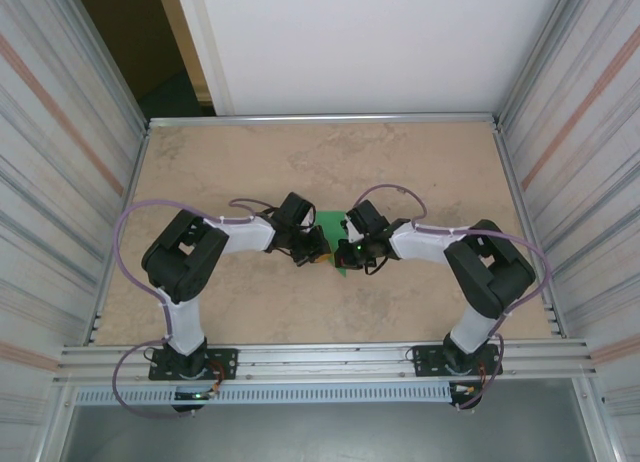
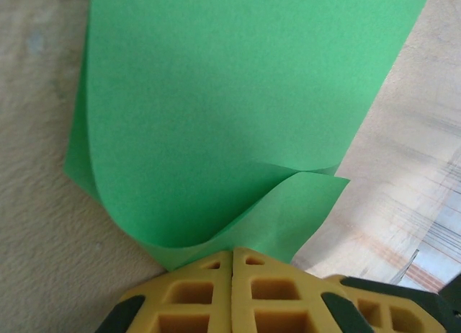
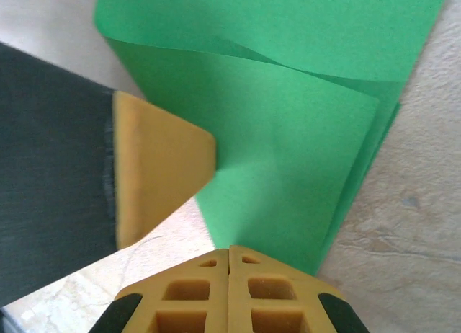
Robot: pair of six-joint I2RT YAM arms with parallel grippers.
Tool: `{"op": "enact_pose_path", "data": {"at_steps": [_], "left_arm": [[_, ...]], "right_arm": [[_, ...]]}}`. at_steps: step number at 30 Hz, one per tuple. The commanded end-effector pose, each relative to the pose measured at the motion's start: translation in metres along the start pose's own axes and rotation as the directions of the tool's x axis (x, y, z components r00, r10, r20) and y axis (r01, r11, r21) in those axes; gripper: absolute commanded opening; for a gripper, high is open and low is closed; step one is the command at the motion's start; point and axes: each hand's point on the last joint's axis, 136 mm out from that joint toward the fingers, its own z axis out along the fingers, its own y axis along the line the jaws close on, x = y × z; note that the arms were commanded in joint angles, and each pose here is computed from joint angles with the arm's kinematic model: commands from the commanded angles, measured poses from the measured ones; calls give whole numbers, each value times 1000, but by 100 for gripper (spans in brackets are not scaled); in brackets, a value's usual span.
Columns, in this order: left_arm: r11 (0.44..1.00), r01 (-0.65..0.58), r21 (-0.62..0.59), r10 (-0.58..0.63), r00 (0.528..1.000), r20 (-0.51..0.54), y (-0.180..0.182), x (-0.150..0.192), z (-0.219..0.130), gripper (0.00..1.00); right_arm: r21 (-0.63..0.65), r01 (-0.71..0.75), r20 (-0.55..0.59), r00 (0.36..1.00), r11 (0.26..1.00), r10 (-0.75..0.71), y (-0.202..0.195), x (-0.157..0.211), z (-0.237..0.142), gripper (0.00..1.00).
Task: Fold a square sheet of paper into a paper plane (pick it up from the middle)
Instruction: Third fold the triangle at the center of the table.
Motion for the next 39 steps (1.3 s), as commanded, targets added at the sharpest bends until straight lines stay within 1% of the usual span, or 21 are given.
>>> {"op": "enact_pose_path", "data": {"at_steps": [1,6,10,13,15,17,20,24,30,34,37,39], "left_arm": [[981,62,-186,-68,997,-29,57,11,10,6],[986,33,-166,-39,999,-33,48,7,8,6],[993,-32,-117,29,999,-24,36,-6,1,8],[992,-121,-33,121,993,7,21,-26,-8,12],[976,-211,49,211,977,11,5,-33,-10,14],[959,-273,79,272,962,22,-1,-35,-10,15],[954,-287,85,286,958,23,5,-43,-7,15],[956,-288,58,287,958,29,18,-56,-5,15],[964,-249,-91,254,966,47,45,-80,-13,15],[958,-237,-163,249,967,58,56,-96,-22,15],[955,-248,-165,263,962,77,51,-105,-33,14],[951,-273,-145,289,951,107,34,-107,-47,14]], "right_arm": [[48,-2,-14,1000,999,3,-12,4,7,0],[95,-13,-72,997,995,20,-30,23,16,0],[142,-17,-112,993,990,33,-45,38,18,0],[175,-25,-131,990,984,48,-55,45,17,0],[181,-31,-144,988,983,58,-60,49,17,0],[188,-35,-152,986,982,64,-63,51,18,0],[195,-35,-160,985,980,67,-65,52,18,0],[199,-35,-172,983,979,70,-67,55,19,0],[220,-25,-178,982,975,65,-72,56,16,0],[226,-24,-177,982,974,65,-73,57,15,0],[224,-23,-176,982,974,63,-73,55,15,0],[216,-18,-169,984,976,55,-70,52,14,0]]}}
